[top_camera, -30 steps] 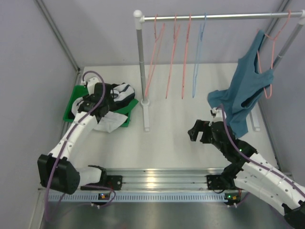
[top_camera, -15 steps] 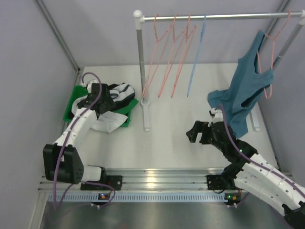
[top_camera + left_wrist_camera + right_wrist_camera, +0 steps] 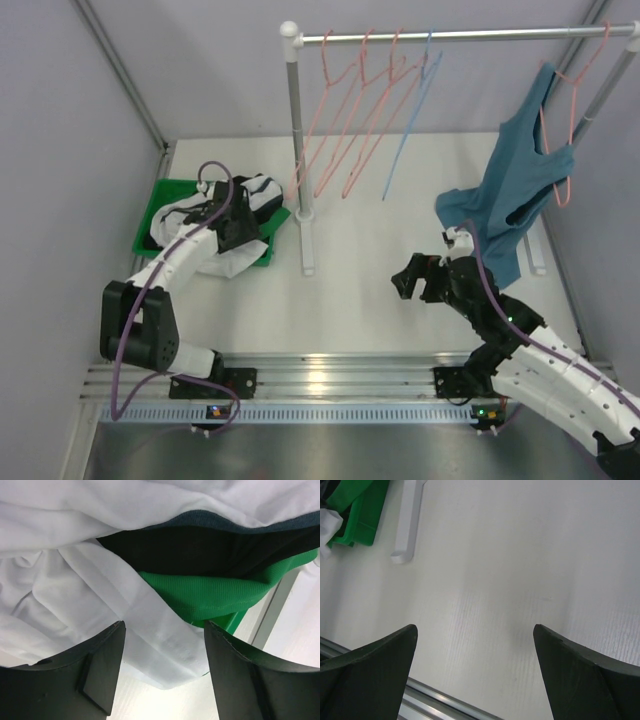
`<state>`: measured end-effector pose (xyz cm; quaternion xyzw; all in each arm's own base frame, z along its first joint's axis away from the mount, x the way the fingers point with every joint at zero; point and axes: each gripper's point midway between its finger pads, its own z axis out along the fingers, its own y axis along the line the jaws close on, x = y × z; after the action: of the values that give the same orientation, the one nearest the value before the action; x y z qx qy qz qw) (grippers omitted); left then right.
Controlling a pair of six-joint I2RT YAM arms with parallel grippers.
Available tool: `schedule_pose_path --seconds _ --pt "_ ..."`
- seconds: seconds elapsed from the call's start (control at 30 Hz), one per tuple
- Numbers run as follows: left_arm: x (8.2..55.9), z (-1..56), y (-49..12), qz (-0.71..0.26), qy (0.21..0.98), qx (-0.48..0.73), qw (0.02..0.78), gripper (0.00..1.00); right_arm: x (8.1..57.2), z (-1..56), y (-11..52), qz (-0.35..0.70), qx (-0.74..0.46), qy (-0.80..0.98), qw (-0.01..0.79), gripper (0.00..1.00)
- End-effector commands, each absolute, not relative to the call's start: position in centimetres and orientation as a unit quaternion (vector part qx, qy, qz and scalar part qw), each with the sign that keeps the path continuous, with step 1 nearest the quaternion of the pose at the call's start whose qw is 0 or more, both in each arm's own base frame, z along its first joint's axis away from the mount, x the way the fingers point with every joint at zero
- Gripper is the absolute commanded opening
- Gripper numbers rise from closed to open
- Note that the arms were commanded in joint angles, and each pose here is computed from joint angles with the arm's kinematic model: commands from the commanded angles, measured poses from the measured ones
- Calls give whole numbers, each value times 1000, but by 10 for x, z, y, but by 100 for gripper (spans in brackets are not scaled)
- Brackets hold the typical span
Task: Place the tank top on the hanger
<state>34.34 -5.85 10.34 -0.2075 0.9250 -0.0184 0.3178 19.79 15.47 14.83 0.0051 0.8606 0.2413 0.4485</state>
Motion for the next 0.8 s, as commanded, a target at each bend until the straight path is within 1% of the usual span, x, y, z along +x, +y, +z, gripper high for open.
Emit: schedule_pose_path --seconds 0.0,0.1,0.2,0.23,0.33,0.37,0.43,0.47,0.6,0.63,0.7,0.73,0.77 --pt "346 100 -56 -17 920 -219 324 69 199 159 159 256 1 849 462 100" --pt "345 96 -55 -13 922 -219 319 65 198 159 159 257 2 849 462 100" --pt "344 91 -55 -11 924 -218 314 56 198 160 159 258 3 848 462 100" --pt "343 89 -55 -11 924 -218 313 46 198 160 159 258 4 848 462 100" --pt "343 92 -54 -8 924 -214 316 30 198 161 159 258 3 848 463 100" --pt "342 94 -53 -7 924 -214 316 20 198 161 159 258 3 848 463 100" --pt "343 104 -52 -6 923 -209 324 8 198 161 159 257 3 849 462 100" --pt "343 110 -51 -5 922 -208 327 0 199 163 160 257 2 848 464 100" --pt "339 159 -46 -3 913 -199 357 0 199 165 159 254 -1 849 464 100" --pt "341 190 -44 -12 900 -199 389 0 199 166 160 254 -3 849 464 100" --pt "334 216 -39 -8 891 -198 408 0 200 169 160 253 -4 848 466 100" --pt "332 246 -38 -19 876 -197 439 0 201 169 160 252 -7 848 467 100" --pt "329 258 -37 -23 871 -195 450 0 201 170 161 251 -9 848 466 100"
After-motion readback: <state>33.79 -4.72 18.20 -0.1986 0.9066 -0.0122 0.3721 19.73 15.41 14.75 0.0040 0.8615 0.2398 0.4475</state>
